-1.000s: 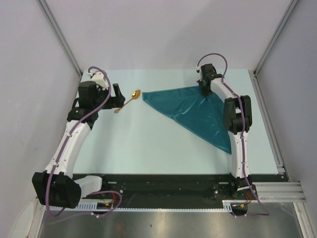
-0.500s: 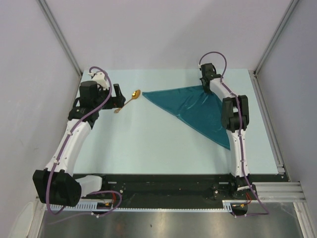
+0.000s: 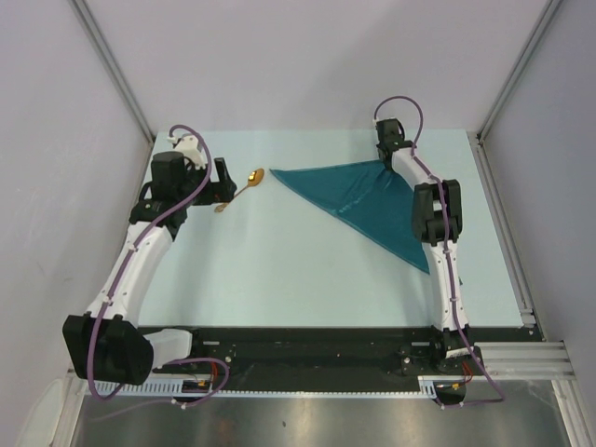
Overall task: Fold the napkin, place the utensils inside, and roll it up
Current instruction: Fold the napkin
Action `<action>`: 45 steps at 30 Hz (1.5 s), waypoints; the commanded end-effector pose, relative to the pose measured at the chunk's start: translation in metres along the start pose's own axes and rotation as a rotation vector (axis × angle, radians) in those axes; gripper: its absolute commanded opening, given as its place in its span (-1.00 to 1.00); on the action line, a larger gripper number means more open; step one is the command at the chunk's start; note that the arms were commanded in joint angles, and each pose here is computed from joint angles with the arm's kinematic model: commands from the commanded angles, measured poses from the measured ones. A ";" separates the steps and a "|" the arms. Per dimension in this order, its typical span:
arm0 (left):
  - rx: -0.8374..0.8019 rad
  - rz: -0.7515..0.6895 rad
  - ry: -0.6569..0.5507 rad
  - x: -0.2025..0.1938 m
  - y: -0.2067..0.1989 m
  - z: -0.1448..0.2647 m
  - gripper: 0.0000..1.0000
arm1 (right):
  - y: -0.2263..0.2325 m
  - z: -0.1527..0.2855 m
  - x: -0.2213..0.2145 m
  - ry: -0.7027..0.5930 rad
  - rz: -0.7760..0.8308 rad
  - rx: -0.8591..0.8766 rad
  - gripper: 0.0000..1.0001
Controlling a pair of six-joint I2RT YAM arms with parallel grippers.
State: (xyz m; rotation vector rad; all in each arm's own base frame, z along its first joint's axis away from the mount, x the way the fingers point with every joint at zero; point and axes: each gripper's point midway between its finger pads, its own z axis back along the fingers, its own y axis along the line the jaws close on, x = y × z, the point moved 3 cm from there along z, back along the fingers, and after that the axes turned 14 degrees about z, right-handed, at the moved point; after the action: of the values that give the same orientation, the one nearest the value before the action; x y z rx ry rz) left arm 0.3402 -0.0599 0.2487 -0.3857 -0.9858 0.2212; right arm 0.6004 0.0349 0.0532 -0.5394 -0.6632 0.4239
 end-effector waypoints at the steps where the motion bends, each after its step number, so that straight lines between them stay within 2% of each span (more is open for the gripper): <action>1: 0.014 -0.011 -0.016 0.005 0.004 -0.001 1.00 | -0.022 -0.004 0.013 -0.036 -0.019 -0.092 -1.00; 23: 0.028 -0.013 -0.001 0.002 0.007 -0.006 1.00 | -0.034 -0.018 0.015 -0.041 0.030 -0.164 -1.00; 26: 0.030 -0.013 0.000 0.002 0.007 -0.006 0.99 | -0.035 -0.017 0.013 -0.034 0.022 -0.162 -0.76; 27: 0.029 -0.014 -0.001 0.002 0.007 -0.006 1.00 | -0.036 -0.015 0.016 -0.039 0.013 -0.163 -0.47; 28: 0.030 -0.014 0.000 0.002 0.007 -0.006 0.99 | -0.039 -0.011 0.019 -0.048 0.005 -0.165 -0.32; 32: 0.020 -0.013 -0.002 0.003 0.005 -0.004 0.99 | -0.053 0.005 0.033 -0.091 -0.017 -0.168 0.08; 38: 0.009 -0.017 -0.024 0.007 0.003 0.002 0.99 | -0.076 0.061 0.073 -0.220 -0.034 -0.144 0.37; 43: 0.058 -0.051 -0.043 0.003 0.015 -0.005 0.99 | -0.069 0.121 0.095 -0.305 -0.053 -0.087 0.45; 45: 0.075 -0.095 -0.026 -0.003 0.023 -0.019 0.97 | -0.057 0.146 0.095 -0.329 -0.108 -0.001 0.47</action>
State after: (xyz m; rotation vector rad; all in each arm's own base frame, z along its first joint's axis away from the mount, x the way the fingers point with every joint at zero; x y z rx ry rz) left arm 0.3447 -0.0553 0.2375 -0.3454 -0.9780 0.2193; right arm 0.6094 0.0479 0.1378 -0.5821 -0.8276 0.4549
